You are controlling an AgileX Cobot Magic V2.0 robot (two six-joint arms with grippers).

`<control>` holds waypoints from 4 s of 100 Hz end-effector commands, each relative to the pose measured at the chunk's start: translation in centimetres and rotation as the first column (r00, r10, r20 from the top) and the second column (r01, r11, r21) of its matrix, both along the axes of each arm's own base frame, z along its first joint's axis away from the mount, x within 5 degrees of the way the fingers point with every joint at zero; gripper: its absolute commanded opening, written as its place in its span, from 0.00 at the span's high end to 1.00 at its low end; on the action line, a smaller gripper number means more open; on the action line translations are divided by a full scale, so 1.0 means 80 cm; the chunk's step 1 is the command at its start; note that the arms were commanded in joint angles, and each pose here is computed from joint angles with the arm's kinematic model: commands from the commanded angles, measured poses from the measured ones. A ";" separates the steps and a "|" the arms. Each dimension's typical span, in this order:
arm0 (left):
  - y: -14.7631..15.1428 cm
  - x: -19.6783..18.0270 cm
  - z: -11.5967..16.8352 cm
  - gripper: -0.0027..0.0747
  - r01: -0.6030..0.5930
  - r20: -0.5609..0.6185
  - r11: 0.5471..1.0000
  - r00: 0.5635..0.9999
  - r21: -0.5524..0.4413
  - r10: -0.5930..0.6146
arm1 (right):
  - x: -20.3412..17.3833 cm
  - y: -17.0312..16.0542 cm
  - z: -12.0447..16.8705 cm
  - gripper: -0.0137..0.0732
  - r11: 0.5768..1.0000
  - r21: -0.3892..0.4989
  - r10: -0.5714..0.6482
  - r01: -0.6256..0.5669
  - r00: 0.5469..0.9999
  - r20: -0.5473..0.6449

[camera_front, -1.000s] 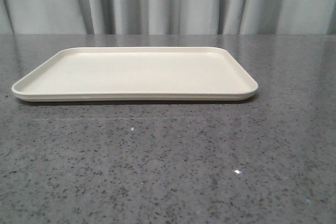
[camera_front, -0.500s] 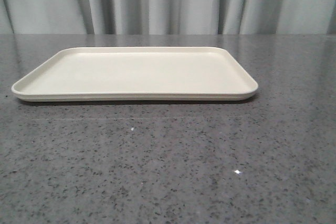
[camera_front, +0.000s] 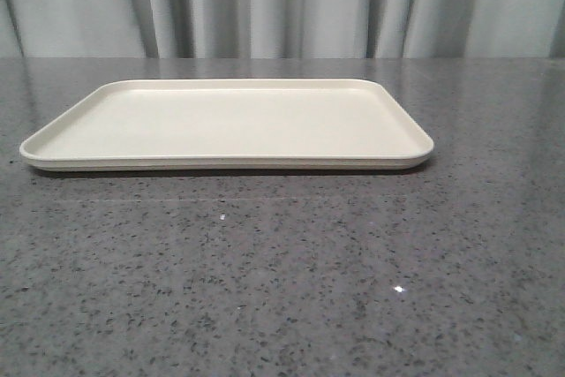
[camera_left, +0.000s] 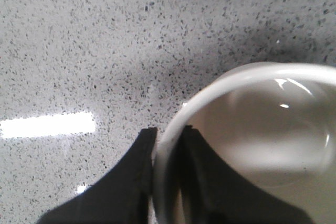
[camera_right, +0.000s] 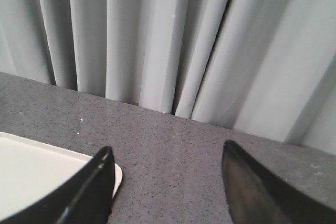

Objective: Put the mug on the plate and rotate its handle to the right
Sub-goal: 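Grasp the white mug's rim with the left gripper, then lift the mug and lower it onto the cream tray, then open the left gripper and raise it away from the mug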

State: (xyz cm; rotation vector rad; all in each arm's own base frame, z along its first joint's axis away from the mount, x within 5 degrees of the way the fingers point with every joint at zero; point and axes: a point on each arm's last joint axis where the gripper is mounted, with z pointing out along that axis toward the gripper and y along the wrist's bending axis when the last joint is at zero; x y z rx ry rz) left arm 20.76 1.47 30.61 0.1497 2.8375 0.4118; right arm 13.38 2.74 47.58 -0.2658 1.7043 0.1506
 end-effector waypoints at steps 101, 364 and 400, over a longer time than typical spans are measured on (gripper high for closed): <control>-0.098 0.066 0.178 0.98 0.399 0.487 0.885 0.838 -0.240 -0.245 | -0.005 0.000 0.013 0.32 1.000 -0.001 0.004 -0.004 0.999 0.040; -0.264 0.148 0.194 0.57 0.660 0.495 0.677 0.730 -0.327 -0.472 | 0.015 0.003 -0.002 0.32 1.000 -0.017 0.018 -0.019 0.998 -0.065; -0.200 0.063 0.292 0.57 0.670 0.679 0.724 0.609 -0.165 -0.409 | 0.016 0.003 -0.001 0.32 1.000 -0.015 0.015 -0.016 0.998 -0.055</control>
